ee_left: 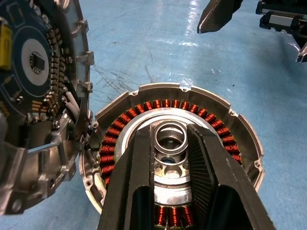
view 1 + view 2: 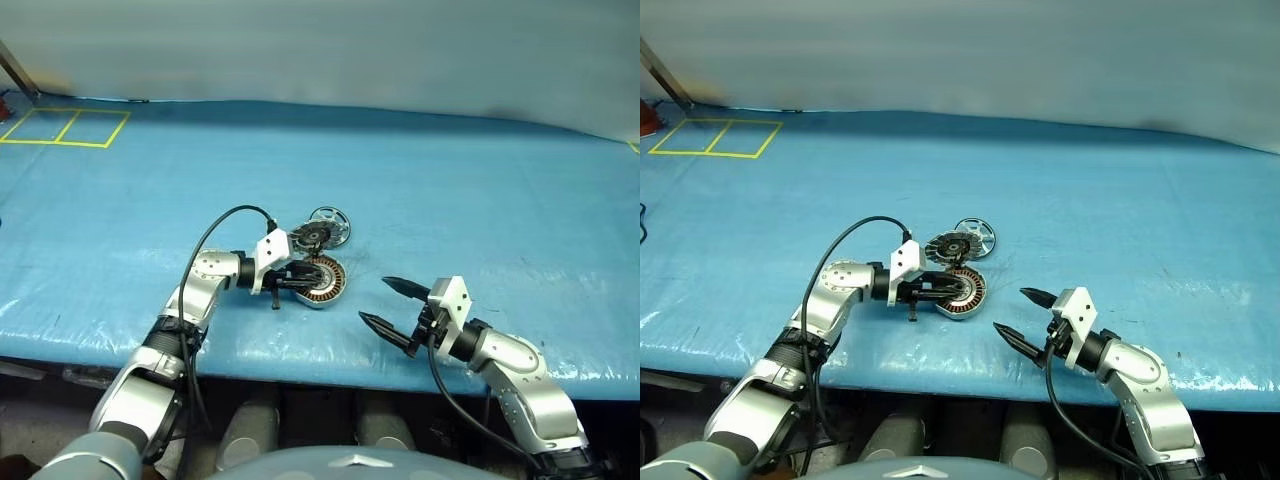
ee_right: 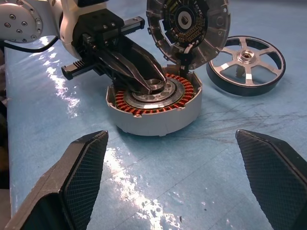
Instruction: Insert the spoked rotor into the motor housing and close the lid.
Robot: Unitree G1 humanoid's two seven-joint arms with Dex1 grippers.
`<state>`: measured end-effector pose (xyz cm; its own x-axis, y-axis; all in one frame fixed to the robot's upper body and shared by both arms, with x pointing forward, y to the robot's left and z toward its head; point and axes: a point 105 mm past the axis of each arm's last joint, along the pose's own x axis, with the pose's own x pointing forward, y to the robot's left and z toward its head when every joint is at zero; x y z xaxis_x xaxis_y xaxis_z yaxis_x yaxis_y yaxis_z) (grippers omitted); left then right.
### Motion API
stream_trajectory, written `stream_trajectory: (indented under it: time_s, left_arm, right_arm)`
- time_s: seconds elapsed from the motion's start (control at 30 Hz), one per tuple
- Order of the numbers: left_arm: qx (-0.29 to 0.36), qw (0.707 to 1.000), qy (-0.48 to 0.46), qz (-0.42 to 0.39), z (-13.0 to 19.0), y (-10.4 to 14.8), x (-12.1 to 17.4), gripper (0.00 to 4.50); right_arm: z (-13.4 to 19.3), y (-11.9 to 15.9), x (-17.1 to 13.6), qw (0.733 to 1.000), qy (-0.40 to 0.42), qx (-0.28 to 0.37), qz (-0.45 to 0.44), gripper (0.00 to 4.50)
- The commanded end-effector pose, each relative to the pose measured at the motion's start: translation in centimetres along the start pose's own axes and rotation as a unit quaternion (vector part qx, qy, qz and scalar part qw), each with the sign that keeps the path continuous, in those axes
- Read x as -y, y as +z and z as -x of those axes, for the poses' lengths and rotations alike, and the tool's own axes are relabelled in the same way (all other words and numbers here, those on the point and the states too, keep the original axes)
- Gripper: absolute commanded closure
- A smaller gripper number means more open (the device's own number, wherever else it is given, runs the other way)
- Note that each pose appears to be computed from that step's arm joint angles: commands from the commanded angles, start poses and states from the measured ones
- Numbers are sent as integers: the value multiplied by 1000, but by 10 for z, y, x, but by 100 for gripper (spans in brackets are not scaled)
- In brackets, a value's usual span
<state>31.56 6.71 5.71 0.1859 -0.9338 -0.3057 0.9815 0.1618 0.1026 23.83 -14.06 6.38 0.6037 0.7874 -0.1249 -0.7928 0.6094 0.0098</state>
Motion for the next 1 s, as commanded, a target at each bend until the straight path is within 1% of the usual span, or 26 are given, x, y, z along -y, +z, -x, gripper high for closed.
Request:
stream_trajectory:
  time_s: [0.03, 0.47, 0.63, 0.77, 1.0]
  left_arm:
    - [-6, 1000, 0, -6, 3, 0, 0, 386]
    - [-14, 1000, -3, 1, 0, -2, -1, 386]
    - [-14, 1000, 15, -22, 4, 0, -6, 386]
    - [7, 1000, -3, 1, 3, 5, -2, 386]
    - [6, 1000, -3, 5, 4, 5, -3, 386]
  right_arm:
    - [-2, 9, 0, 1000, 9, 15, 23, 0]
    - [-1, 6, 5, 999, -3, 12, 35, 0]
    - [0, 5, 5, 999, -6, 10, 36, 0]
    - [-1, 4, 6, 999, -7, 9, 38, 0]
    - [-2, 4, 7, 999, -7, 10, 40, 0]
